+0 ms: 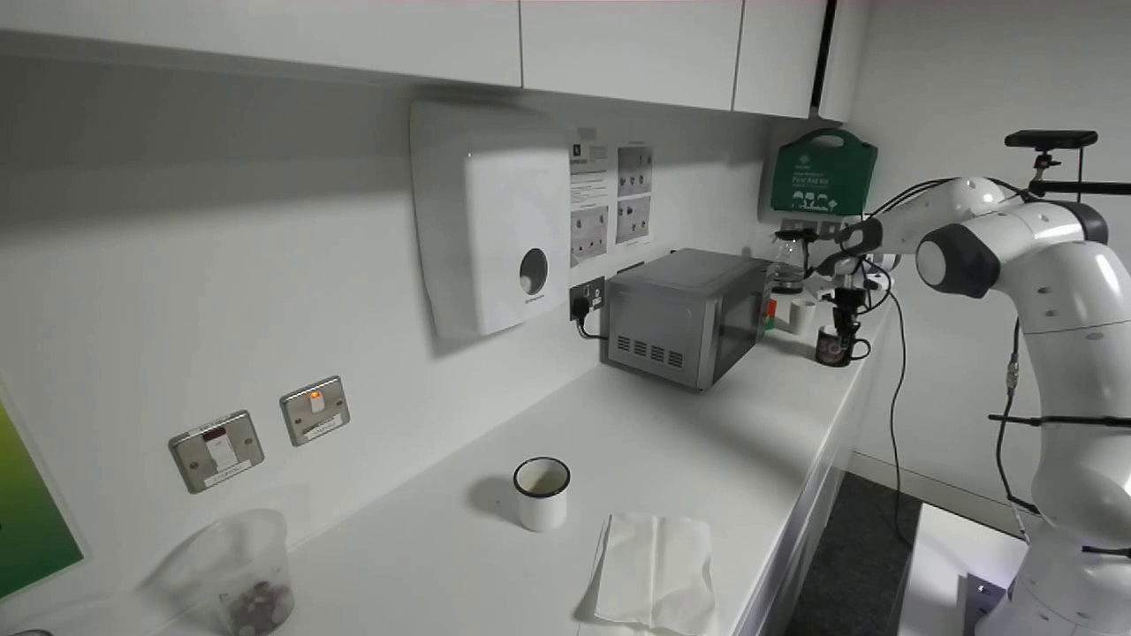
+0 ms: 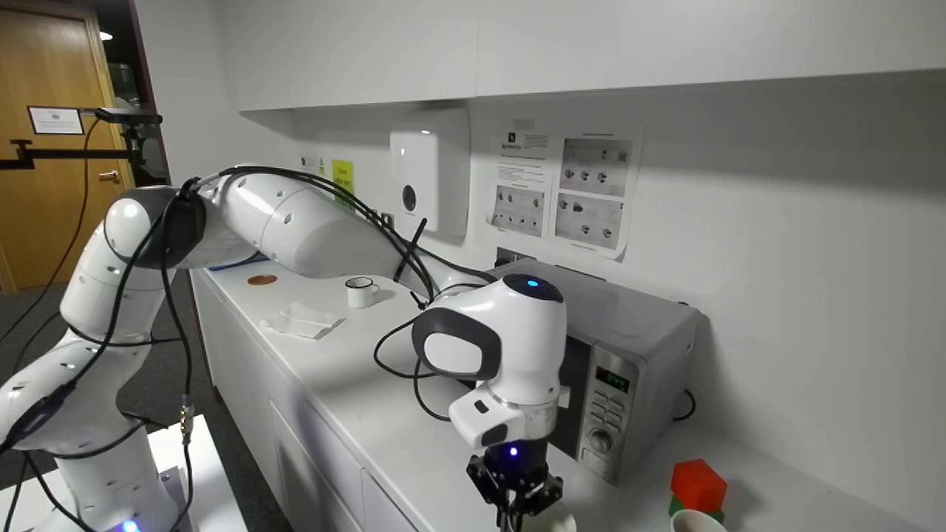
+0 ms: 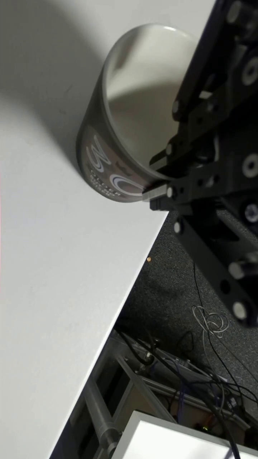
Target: Pick up the cup and put it on the right side of the counter
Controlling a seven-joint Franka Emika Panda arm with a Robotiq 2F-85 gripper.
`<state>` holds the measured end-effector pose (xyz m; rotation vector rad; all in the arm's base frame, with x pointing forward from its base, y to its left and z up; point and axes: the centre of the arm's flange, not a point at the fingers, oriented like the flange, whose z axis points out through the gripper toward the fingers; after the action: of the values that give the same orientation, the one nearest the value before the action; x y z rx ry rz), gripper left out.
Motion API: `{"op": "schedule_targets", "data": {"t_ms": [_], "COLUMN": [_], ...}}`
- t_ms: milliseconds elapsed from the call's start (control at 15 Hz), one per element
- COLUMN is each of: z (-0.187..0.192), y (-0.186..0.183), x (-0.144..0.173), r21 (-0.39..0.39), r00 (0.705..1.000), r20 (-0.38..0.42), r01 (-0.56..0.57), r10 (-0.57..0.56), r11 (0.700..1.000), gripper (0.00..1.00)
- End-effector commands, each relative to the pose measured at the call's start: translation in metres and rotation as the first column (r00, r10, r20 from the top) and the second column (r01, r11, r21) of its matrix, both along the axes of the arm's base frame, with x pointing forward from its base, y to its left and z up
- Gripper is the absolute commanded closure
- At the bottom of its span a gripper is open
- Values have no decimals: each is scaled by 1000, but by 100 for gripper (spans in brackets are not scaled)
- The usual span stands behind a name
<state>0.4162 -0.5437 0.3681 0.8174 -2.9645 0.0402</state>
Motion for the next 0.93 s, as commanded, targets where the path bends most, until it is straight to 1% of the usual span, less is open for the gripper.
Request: {"op": "schedule_targets", "data": {"t_ms": [0, 467, 533, 600, 867], "z": [13, 23, 26, 31, 55], "y": [-13, -20, -21, -22, -31], "x": [5, 2, 1, -1, -7], "r21": [15, 0, -2, -4, -8], "r00": [1000, 999, 999, 999, 997], "r20": [9, 25, 30, 36, 60], "r01": [28, 32, 33, 37, 55], "r10": [-29, -32, -33, -37, -55], "r11": [999, 999, 999, 999, 998], "gripper": [57, 5, 1, 0, 0]}}
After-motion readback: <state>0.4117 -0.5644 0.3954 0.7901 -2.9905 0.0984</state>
